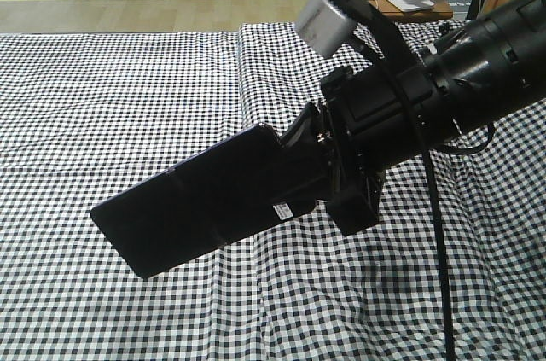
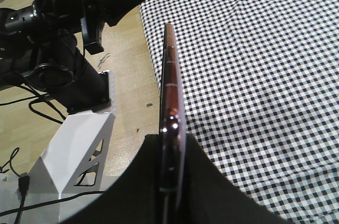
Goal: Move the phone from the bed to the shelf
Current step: 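Lift the phone up off the bed with the right gripper, then drive away from the bed holding the phone in the right gripper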
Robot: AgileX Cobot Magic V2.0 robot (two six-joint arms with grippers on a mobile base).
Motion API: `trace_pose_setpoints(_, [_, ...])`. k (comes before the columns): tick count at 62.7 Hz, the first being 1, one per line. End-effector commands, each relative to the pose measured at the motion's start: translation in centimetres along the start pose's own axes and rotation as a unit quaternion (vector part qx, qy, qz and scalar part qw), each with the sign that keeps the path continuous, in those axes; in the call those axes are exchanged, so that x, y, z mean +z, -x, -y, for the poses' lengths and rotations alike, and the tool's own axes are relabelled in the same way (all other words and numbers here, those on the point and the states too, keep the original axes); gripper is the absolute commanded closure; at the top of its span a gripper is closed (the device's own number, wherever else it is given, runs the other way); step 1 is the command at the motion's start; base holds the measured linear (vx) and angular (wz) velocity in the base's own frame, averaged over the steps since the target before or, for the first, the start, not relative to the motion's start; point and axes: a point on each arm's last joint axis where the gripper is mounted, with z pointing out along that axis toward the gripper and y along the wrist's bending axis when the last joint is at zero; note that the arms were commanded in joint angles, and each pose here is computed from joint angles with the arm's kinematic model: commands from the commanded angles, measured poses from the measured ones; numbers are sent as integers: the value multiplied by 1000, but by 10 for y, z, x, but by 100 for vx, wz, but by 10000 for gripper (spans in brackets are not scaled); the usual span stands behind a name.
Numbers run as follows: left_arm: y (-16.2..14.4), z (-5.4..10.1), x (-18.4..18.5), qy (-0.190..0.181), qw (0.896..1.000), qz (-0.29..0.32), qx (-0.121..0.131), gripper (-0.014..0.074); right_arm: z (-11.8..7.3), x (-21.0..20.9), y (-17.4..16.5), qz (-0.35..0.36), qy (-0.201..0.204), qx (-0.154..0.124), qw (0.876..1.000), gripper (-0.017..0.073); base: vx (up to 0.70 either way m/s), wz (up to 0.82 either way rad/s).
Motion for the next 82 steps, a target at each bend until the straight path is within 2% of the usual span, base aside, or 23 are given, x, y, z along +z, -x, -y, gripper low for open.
trace_pose_setpoints(1, [16,0,-2,-1,999,52,-10,592,-19,-13,11,30,28,-13,999,562,0,0])
trace_pose_setpoints(82, [16,0,-2,-1,999,52,-10,592,-20,-13,11,33,29,-12,999,561,-1,5])
